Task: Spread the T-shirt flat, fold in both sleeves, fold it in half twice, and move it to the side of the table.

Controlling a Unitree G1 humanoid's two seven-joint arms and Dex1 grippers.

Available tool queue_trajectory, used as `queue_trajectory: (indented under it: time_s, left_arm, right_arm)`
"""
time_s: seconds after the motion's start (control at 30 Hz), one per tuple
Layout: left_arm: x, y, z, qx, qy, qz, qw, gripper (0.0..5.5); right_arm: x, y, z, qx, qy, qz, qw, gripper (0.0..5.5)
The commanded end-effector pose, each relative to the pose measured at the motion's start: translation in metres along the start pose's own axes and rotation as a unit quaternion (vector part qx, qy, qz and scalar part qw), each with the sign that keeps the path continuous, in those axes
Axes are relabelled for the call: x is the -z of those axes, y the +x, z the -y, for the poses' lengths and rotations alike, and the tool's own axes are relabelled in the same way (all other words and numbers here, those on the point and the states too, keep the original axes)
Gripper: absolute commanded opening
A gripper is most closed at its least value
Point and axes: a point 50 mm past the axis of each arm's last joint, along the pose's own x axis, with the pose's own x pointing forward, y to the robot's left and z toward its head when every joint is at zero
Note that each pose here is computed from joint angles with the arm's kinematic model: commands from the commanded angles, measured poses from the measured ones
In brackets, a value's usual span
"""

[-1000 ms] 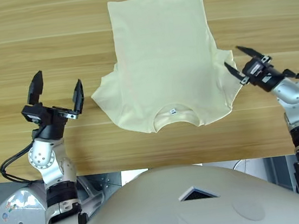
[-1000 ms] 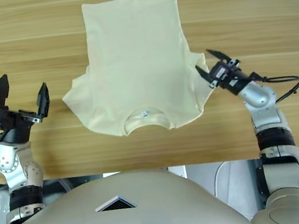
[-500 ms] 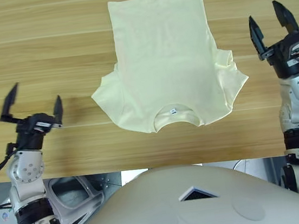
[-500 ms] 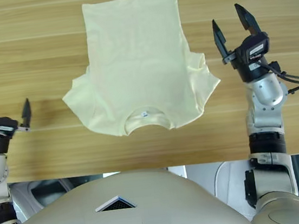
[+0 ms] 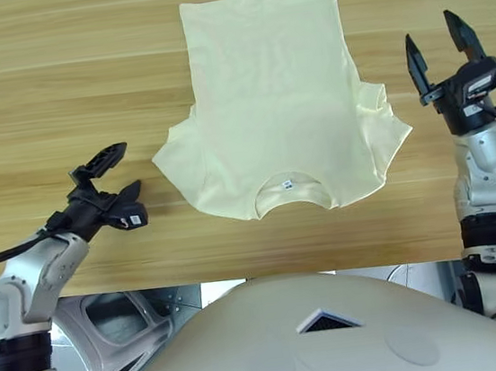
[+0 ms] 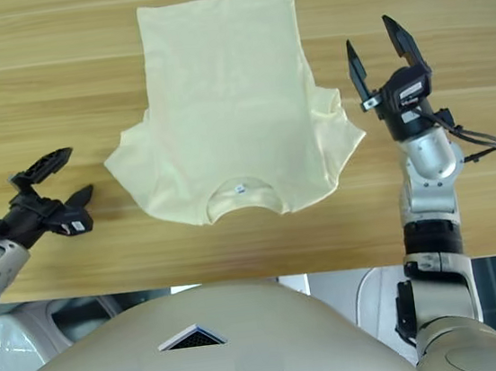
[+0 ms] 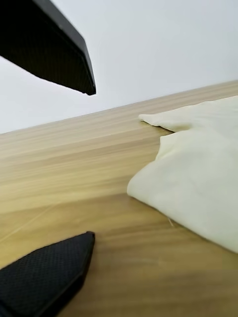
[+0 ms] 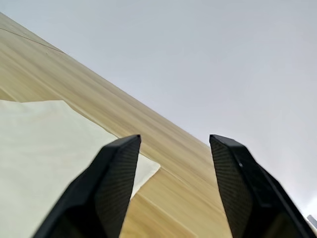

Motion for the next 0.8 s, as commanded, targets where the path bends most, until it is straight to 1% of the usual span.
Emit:
queue_trajectory:
  time_s: [0.03, 0.13, 0.2, 0.57, 0.63, 0.67, 0.73, 0.8]
  left_arm:
    - [0.003, 0.013, 0.01, 0.041, 0.016, 0.012, 0.999, 5.13]
    - [-0.004, 0.023, 0.008, 0.032, 0.016, 0.043, 0.998, 5.13]
    - [-0.009, 0.024, 0.008, 0.033, 0.016, 0.057, 0.998, 5.13]
    - [-0.019, 0.026, 0.014, 0.054, 0.013, 0.085, 0.995, 5.13]
    - [-0.016, 0.03, 0.014, 0.052, 0.017, 0.076, 0.996, 4.87]
    - [-0.014, 0.032, 0.013, 0.049, 0.017, 0.07, 0.996, 4.62]
    - [-0.012, 0.034, 0.015, 0.054, 0.018, 0.063, 0.996, 4.33]
    - [-0.009, 0.034, 0.017, 0.058, 0.019, 0.057, 0.997, 3.92]
  right_arm:
    - [-0.001, -0.006, 0.001, 0.005, -0.012, 0.001, 1.0, 2.56]
    - [0.001, -0.006, 0.001, 0.008, -0.011, -0.003, 1.0, 2.56]
    - [0.001, -0.006, 0.0, 0.007, -0.011, -0.004, 1.0, 2.56]
    - [0.001, -0.007, 0.002, 0.009, -0.01, -0.006, 1.0, 2.56]
    - [0.001, -0.007, 0.002, 0.009, -0.01, -0.005, 1.0, 2.56]
    - [0.001, -0.006, 0.002, 0.009, -0.01, -0.005, 1.0, 2.56]
    - [0.001, -0.007, 0.003, 0.01, -0.01, -0.005, 1.0, 2.56]
    - [0.0, -0.008, 0.003, 0.011, -0.01, -0.006, 1.0, 2.56]
